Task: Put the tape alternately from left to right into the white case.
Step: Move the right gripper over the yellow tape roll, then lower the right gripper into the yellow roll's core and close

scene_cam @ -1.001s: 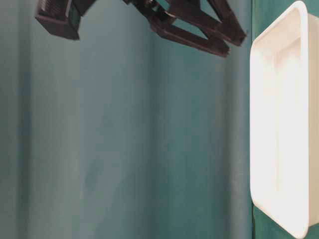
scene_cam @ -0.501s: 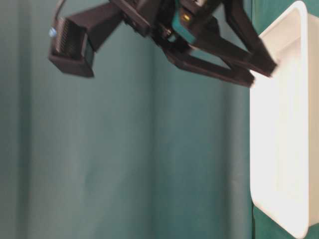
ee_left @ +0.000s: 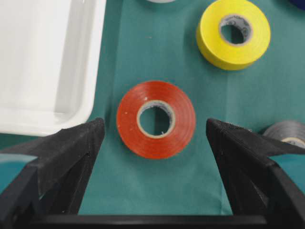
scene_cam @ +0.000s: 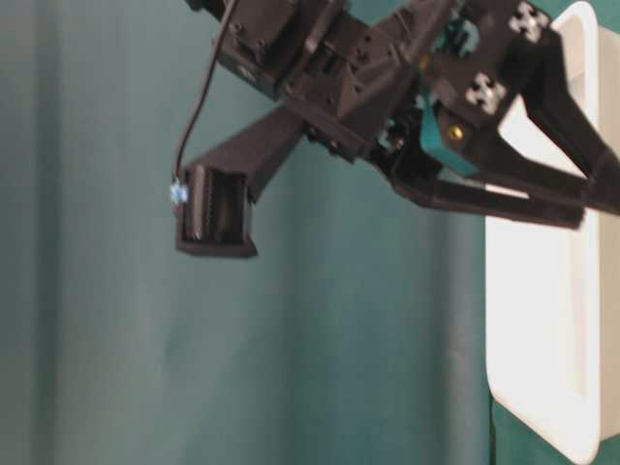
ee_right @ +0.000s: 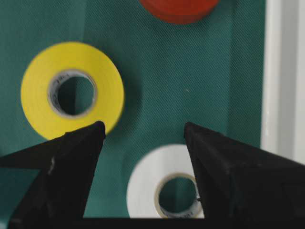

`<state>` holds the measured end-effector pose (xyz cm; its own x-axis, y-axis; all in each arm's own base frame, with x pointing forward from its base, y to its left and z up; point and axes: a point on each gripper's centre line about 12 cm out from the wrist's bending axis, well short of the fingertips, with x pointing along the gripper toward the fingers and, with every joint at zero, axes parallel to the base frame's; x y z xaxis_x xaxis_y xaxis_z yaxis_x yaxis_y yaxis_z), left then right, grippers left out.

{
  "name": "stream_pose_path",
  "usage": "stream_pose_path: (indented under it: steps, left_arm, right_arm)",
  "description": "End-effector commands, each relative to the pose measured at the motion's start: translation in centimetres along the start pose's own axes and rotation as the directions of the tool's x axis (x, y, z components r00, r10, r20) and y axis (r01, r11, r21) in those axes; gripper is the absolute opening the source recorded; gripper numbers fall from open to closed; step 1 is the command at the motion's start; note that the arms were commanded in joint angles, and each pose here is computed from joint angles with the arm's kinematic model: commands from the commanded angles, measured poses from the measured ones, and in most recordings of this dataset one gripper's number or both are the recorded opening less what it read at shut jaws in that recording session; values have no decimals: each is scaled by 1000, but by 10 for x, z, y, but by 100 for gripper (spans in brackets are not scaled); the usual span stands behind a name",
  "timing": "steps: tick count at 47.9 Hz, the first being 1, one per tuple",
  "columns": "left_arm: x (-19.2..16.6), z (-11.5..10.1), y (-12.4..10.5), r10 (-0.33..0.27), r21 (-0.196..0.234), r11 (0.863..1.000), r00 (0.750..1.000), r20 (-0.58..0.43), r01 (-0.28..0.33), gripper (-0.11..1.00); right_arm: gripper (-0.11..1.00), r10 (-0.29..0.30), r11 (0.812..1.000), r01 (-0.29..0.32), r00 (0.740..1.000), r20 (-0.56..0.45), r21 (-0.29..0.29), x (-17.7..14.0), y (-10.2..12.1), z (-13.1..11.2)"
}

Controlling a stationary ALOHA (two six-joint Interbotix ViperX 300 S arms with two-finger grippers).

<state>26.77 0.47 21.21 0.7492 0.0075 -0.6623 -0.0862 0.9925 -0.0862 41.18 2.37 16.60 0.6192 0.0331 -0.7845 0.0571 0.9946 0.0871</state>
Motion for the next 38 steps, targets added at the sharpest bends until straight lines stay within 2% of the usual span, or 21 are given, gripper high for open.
stream_pose_path:
  steps: [1, 22, 38]
  left_arm:
    - [-2, 6, 0, -1, -1, 1000, 1000, 21, 1, 51]
    - [-1, 4, 0, 1, -2, 1000, 1000, 14, -1, 51]
    - [-2, 5, 0, 1, -2, 1000, 1000, 17, -1, 51]
  right_arm:
    - [74, 9, 1000, -9, 999, 31, 4, -2, 5, 13]
    - [74, 5, 1000, -5, 1000, -2, 15, 21, 5, 13]
    - [74, 23, 1000, -23, 1000, -16, -7, 29, 19, 11]
